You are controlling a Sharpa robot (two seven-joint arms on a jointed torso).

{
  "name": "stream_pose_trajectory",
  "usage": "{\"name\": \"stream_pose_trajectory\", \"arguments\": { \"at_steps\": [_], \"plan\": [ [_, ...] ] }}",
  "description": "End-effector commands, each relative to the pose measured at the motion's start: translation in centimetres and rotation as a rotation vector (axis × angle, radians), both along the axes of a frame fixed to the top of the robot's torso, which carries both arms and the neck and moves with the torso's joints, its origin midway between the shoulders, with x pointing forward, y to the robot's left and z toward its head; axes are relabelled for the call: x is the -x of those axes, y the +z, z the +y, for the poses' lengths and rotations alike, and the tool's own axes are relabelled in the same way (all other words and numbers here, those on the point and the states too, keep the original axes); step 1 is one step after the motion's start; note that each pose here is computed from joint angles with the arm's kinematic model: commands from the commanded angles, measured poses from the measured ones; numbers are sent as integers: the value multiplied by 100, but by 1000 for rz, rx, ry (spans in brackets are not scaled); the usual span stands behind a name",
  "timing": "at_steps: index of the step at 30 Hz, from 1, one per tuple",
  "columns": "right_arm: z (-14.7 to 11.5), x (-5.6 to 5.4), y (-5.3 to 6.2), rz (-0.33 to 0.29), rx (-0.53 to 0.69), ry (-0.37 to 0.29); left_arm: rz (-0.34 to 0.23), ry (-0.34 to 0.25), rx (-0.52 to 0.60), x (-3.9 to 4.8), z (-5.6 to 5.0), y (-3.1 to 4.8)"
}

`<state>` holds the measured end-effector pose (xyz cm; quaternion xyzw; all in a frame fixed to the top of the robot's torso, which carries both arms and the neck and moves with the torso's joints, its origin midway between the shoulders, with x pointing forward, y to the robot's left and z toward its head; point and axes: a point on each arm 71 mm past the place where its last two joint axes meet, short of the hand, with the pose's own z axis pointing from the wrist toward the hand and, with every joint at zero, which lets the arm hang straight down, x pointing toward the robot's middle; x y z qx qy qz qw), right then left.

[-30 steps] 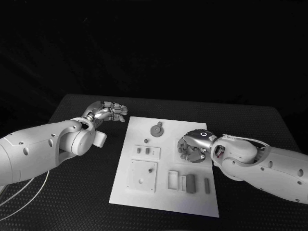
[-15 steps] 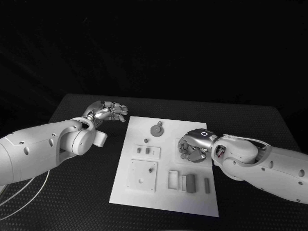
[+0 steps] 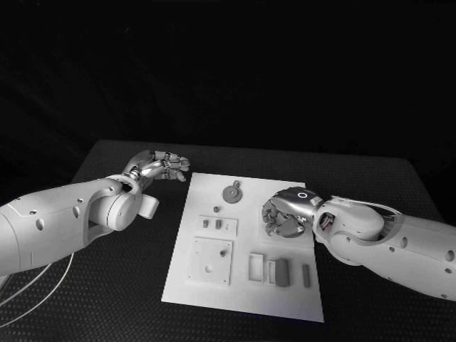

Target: Assemble the parts on the task board

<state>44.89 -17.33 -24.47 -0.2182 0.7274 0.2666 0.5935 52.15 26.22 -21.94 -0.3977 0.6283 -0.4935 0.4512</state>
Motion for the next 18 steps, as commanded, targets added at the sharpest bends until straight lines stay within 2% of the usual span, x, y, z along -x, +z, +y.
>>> {"name": "stream_pose_trajectory", "arguments": {
  "at_steps": [1,10,18],
  "plan": [
    [24,-6,46,-31,4,13,-5,-18,6,2,-24,4],
    [19,-45,153,-60,5,12,-5,-17,6,2,-18,1],
    [307,71,229,-55,-39,80,-6,-18,6,-2,-27,0]
  ]
}}
